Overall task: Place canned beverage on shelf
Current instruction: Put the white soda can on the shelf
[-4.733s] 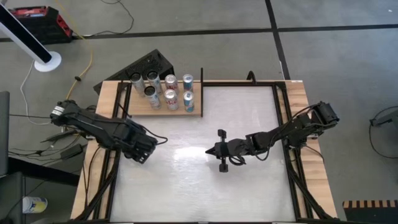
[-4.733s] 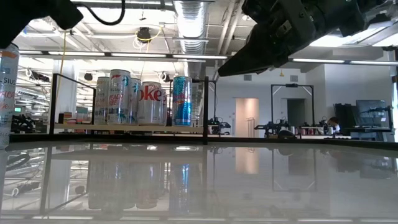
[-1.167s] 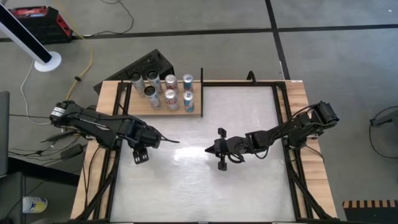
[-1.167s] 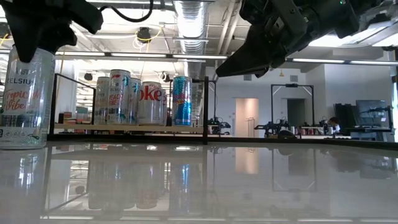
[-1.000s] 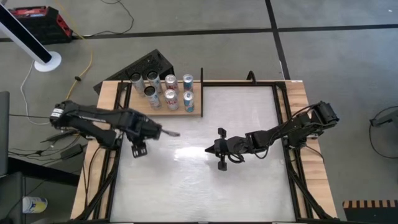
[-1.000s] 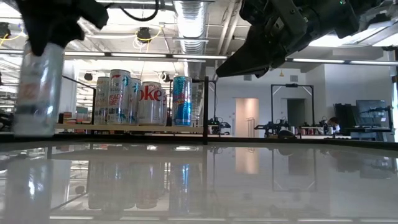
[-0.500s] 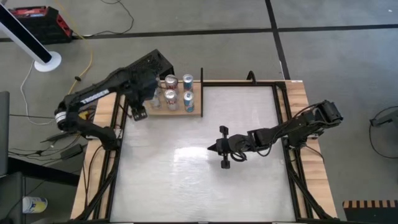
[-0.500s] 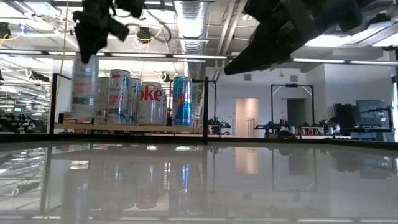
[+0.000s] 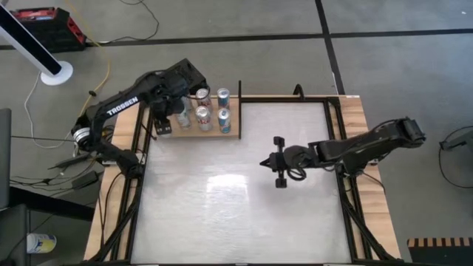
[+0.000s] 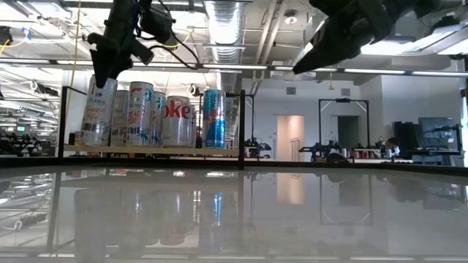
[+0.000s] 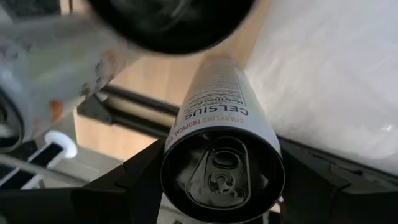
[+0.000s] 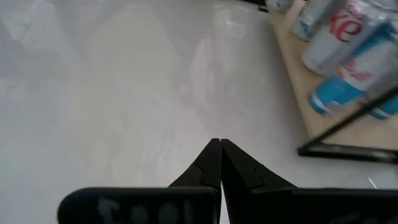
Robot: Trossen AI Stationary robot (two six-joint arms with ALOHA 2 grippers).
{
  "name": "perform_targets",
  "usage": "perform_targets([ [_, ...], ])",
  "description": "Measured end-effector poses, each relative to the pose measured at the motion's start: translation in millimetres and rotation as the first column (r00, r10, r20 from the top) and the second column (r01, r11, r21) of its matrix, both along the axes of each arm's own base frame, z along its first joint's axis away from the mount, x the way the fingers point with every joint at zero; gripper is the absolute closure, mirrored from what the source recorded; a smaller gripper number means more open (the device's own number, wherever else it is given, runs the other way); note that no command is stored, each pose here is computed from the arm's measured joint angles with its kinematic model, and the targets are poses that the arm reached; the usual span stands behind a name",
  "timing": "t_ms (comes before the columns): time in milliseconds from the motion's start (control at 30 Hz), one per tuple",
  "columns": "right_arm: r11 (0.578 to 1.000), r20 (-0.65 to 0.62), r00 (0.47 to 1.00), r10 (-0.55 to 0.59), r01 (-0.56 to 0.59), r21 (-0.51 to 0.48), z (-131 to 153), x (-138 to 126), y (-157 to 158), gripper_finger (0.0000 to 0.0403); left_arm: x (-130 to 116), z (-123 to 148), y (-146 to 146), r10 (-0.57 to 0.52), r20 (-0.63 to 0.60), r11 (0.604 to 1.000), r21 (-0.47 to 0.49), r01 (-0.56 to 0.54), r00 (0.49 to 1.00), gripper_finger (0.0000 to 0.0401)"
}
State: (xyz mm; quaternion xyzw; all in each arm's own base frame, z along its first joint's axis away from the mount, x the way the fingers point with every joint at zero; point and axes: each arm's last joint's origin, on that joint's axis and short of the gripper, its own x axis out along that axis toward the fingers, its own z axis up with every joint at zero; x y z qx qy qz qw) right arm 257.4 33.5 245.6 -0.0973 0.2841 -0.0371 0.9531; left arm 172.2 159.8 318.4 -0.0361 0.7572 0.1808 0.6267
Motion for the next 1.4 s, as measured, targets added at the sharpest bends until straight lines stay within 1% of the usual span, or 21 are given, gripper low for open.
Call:
perform_targets([
  [133,1.0,0.015,1.0,-0.021,0.021,0.002,14.5,-15.8,-7.8,0.0376,-4.6,1.8,6.4,-0.003,-0.002,1.0,0.002,0.003,1.0,0.0163],
  [267,1.0,0.033,0.999,-0.026,0.026,0.006,26.8,-31.8,-11.5,0.0376,-7.3,1.8,13.5,-0.011,0.03,1.0,0.003,0.011,0.999,0.0163],
  [367,1.0,0.041,0.999,-0.025,0.025,0.007,33.2,-42.2,-12.8,0.0376,-8.5,2.3,18.5,-0.021,0.056,1.0,0.016,0.02,0.998,0.0163],
  [567,1.0,0.036,0.999,-0.023,0.023,0.0,42.5,-63.5,-15.7,0.0376,-13.3,2.5,24.5,-0.022,0.066,1.0,0.02,0.021,0.998,0.0163],
  [733,0.999,0.072,0.997,-0.01,0.012,-0.032,51.9,-78.2,-19.4,0.0376,-13.4,2.6,26.9,-0.032,0.073,0.999,0.032,0.03,0.997,0.0163],
  [933,0.998,0.111,0.993,-0.039,0.044,-0.036,60.8,-95.5,-27.1,0.0376,-13.2,2.6,27.0,-0.033,0.08,0.999,0.028,0.031,0.996,0.0163],
  [1100,0.997,0.116,0.991,-0.065,0.07,-0.038,63.3,-104.9,-32.1,0.0376,-12.3,2.9,27.8,-0.041,0.09,0.999,0.036,0.038,0.995,0.0163],
  [1400,0.993,0.104,0.988,-0.11,0.114,-0.037,62.4,-106.4,-38.5,0.0376,-12.1,2.8,27.7,-0.052,0.091,0.998,0.032,0.049,0.994,0.0163],
])
